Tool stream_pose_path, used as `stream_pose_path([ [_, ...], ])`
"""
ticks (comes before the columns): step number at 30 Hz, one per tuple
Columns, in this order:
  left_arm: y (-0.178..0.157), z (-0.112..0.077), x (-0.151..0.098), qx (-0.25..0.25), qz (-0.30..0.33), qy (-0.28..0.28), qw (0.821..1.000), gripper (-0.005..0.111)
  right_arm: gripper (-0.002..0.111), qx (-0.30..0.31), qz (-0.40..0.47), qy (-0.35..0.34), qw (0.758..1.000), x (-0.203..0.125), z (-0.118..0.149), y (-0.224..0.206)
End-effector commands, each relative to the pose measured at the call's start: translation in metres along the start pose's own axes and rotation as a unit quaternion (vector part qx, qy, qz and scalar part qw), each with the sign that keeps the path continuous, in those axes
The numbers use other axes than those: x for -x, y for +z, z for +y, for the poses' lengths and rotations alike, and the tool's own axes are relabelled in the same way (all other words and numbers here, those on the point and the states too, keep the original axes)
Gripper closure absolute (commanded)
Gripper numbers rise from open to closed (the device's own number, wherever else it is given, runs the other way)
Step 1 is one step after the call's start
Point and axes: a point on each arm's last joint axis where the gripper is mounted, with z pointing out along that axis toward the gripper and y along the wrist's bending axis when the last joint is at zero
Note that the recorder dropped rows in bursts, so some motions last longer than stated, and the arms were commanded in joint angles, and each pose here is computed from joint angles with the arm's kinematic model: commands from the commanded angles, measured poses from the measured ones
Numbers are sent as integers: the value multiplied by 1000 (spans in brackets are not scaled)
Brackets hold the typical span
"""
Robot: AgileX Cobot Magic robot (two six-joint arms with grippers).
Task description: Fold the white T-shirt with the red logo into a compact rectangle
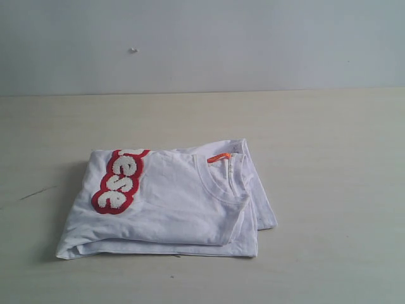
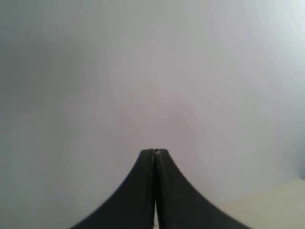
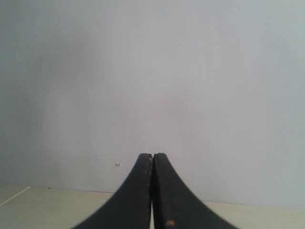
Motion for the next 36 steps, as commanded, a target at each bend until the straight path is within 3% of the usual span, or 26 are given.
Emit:
stream_pose_path([
  [1,0,0,-3,2,6,6,1000,107,108,-1,0,-2,1000,-1,0,0],
  [7,2,4,-13,23,28,49,998,107,108,-1,0,-2,1000,-1,0,0],
  [15,9,15,-37,119,13,2,993,107,108,-1,0,-2,1000,-1,0,0],
  [23,11,22,-67,188,35,8,981,107,108,-1,0,-2,1000,-1,0,0],
  [36,10,25,-127,189,81,0,979,107,108,0,1,-1,1000,-1,0,0],
])
